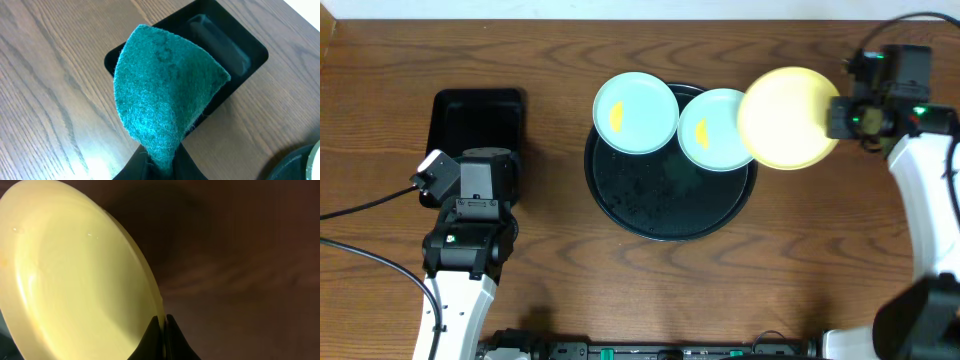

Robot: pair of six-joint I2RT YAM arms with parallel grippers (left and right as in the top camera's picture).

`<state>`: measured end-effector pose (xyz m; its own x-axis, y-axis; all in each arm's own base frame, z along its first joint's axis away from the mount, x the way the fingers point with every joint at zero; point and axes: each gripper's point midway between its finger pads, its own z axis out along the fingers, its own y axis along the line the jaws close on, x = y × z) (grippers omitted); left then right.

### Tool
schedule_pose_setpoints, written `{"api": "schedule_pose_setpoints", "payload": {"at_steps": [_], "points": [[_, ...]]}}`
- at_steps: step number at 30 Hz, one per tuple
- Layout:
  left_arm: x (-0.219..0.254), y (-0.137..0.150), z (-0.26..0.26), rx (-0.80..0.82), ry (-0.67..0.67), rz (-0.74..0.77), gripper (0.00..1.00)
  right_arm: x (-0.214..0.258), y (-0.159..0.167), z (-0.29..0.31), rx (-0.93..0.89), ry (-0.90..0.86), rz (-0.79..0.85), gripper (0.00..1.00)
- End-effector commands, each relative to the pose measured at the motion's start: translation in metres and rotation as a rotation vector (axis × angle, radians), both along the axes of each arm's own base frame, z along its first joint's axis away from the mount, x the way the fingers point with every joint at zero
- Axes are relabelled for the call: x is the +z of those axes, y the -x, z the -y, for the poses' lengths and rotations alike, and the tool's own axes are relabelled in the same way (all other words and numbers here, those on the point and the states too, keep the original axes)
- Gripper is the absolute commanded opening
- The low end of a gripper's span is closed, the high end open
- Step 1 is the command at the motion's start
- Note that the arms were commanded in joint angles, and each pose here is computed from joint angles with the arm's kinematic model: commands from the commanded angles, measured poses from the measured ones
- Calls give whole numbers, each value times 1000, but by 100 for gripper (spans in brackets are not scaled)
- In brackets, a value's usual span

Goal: Clean dirty plates on tray and stack at the side
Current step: 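Lower the yellow plate onto the table and open the right gripper, then move the right gripper to the right light blue plate in the tray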

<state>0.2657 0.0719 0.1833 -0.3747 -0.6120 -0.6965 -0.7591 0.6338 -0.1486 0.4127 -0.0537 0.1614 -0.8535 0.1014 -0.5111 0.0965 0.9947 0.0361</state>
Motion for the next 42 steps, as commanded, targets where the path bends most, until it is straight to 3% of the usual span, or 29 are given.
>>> {"api": "schedule_pose_setpoints", "payload": {"at_steps": [1,7,17,19,20,23,25,31,37,42], "points": [[0,1,-3,0,-14,-7,8,-29,0,23,-147,-131,-63,1],[-7,-1,-2,0,-16,-38,8,-86,10,79,-391,-217,-172,1],[-16,-6,-2,0,-17,-66,8,-117,23,116,-484,-318,-207,4],[-16,-6,-2,0,-17,-66,8,-115,22,116,-483,-316,-199,25],[-16,-6,-2,0,-17,-66,8,-113,21,116,-482,-318,-194,47],[-17,-6,0,-10,-2,-67,8,-104,18,111,-492,-354,-170,89],[-18,-7,2,-14,5,-67,8,-90,14,104,-478,-398,-135,98],[-17,-7,2,-15,5,-65,8,-21,-1,72,-346,-489,36,99],[-17,-8,2,-15,5,-62,8,59,-17,-21,-6,-481,219,99],[-17,-8,2,-15,5,-62,8,66,-23,-113,206,-384,225,98]]}}
